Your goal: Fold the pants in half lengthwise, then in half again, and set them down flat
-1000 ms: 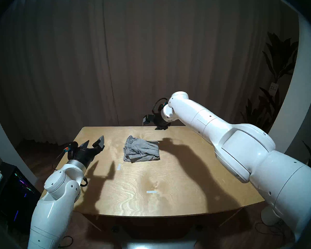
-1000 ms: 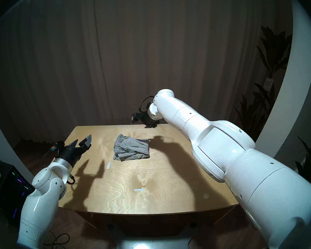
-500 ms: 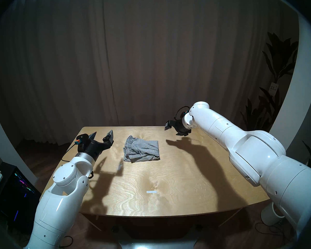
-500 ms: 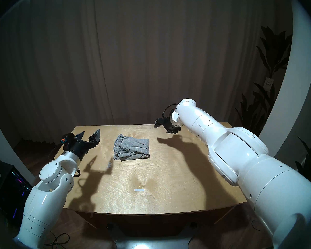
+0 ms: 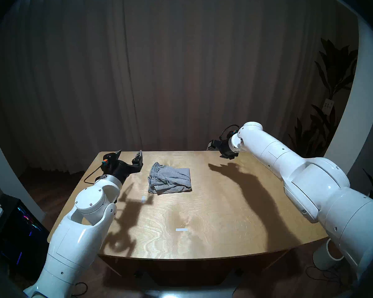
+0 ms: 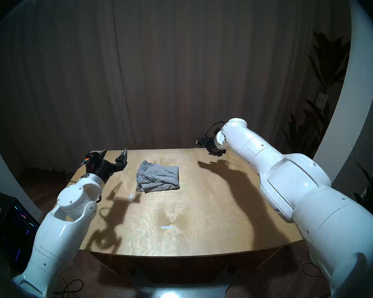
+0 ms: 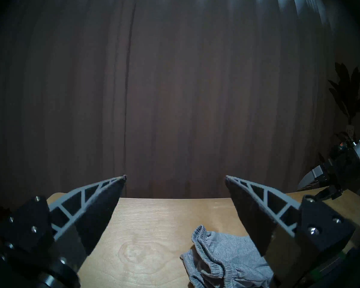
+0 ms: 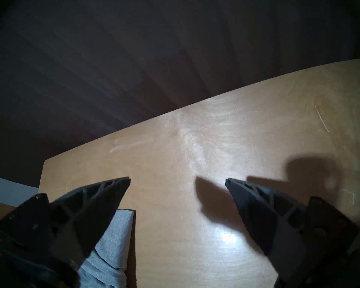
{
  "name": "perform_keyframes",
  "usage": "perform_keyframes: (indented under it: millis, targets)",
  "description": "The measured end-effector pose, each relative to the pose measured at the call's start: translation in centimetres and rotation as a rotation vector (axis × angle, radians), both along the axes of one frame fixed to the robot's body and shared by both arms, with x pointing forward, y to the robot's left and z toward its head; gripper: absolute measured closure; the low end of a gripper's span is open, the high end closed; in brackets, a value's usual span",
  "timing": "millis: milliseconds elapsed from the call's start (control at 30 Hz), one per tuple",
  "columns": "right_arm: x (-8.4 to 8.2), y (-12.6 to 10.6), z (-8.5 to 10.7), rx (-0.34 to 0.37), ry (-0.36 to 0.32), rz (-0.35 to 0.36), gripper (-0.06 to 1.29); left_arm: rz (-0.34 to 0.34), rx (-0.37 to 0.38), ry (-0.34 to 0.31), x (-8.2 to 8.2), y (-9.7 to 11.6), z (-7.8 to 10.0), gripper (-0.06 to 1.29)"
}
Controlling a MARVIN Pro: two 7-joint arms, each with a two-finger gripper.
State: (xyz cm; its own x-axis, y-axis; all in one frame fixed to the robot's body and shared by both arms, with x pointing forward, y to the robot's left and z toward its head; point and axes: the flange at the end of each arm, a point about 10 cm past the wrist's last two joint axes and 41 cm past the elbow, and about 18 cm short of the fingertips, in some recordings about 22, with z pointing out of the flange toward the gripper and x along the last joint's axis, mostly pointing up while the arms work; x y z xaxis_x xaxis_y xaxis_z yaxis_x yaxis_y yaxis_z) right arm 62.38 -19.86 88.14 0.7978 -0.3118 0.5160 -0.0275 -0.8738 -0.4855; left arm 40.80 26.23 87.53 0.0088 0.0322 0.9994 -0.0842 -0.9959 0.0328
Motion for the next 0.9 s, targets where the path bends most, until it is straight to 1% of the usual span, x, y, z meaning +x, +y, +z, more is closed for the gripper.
perform_keyframes:
  millis: [300, 600, 700, 800, 833, 900]
  targets:
    - [0.3, -0.9, 0.5, -0.020, -0.066, -0.011, 0.00, 0.013, 0.067, 0.009, 1.4, -0.4, -0.8, 0.03]
    - [0.2, -1.3, 0.2, -0.040, -0.113, -0.007, 0.00, 0.021, 0.123, 0.011, 2.6, -0.9, -1.3, 0.03]
    - [0.0, -1.5, -0.2, -0.047, -0.127, -0.003, 0.00, 0.024, 0.145, 0.010, 3.1, -1.2, -1.5, 0.03]
    - [-0.3, -1.6, -0.8, -0.045, -0.123, -0.001, 0.00, 0.025, 0.158, 0.009, 3.4, -1.4, -1.5, 0.03]
    - [-0.6, -1.6, -1.6, -0.040, -0.112, 0.000, 0.00, 0.027, 0.168, 0.007, 3.6, -1.6, -1.6, 0.03]
    - [-1.1, -1.7, -2.5, -0.031, -0.098, 0.001, 0.00, 0.028, 0.178, 0.005, 3.9, -1.8, -1.6, 0.03]
